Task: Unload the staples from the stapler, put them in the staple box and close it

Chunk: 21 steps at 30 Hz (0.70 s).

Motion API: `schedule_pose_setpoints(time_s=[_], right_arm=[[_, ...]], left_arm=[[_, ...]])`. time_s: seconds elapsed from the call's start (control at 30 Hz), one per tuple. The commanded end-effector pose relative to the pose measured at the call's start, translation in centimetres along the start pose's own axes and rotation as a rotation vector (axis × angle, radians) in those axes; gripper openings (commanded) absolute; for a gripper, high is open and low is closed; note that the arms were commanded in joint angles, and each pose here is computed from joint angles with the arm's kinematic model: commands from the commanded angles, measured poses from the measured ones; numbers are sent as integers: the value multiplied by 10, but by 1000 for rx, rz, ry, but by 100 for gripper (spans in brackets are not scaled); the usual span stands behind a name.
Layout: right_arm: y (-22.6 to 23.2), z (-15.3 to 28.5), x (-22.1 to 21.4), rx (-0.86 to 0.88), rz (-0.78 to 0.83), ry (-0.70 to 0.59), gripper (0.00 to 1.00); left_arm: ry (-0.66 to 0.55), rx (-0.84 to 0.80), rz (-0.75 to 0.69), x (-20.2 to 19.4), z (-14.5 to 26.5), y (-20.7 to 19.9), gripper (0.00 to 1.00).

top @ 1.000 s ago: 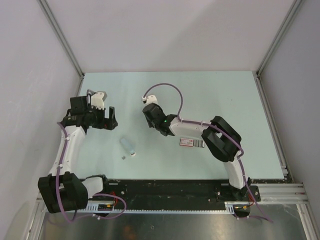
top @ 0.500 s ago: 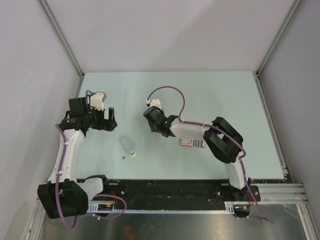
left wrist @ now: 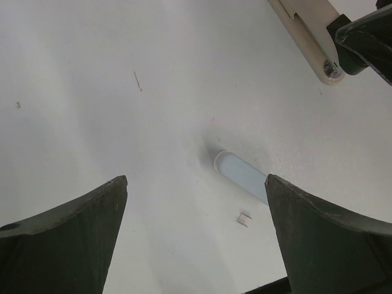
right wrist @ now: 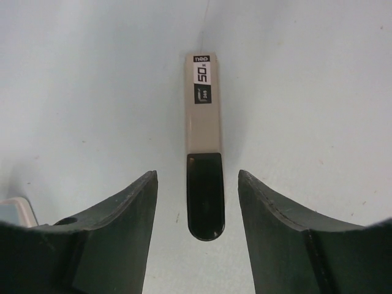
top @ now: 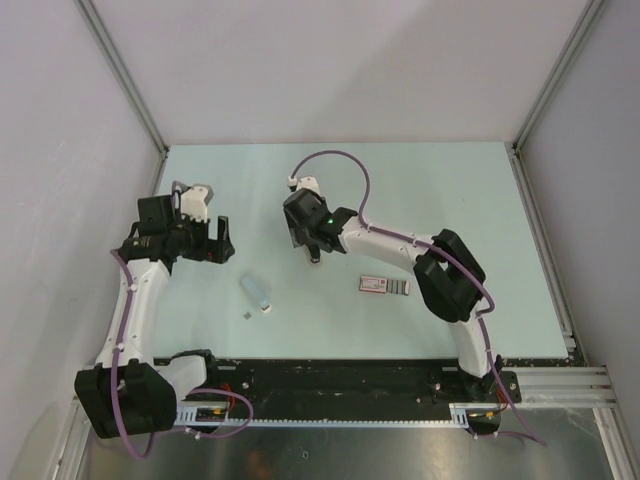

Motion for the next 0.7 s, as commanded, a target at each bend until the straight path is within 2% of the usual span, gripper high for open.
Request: schedule_pose_setpoints(time_s=[0.0, 0.23, 0.33, 0.57, 0.67], right_arm=[[-2, -6, 1, -4, 21, 44, 59], [-9, -18, -18, -26, 26, 134, 56], [-9, -18, -20, -25, 26, 141, 51], [-6, -18, -15, 7, 6, 135, 24], [-4, -16, -10, 32, -24, 128, 8]], left_arm=[[-24, -22, -30, 6, 6, -6, 99], [-13, -27, -44, 6, 3, -8, 99], [-10, -29, -48, 6, 2, -10, 99], [1, -37, -80, 6, -1, -19, 100], [23, -70, -117, 4, -7, -34, 99]])
Point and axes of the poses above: each gripper's point midway between its finger pads, its own z axis back along the fingers, its own y axis along the line the jaws close on, x = y × z, the point moved 2 cm from there along z, back along the fingers, and after that the axes turned 2 degrees about -z, right-handed, at the moved point
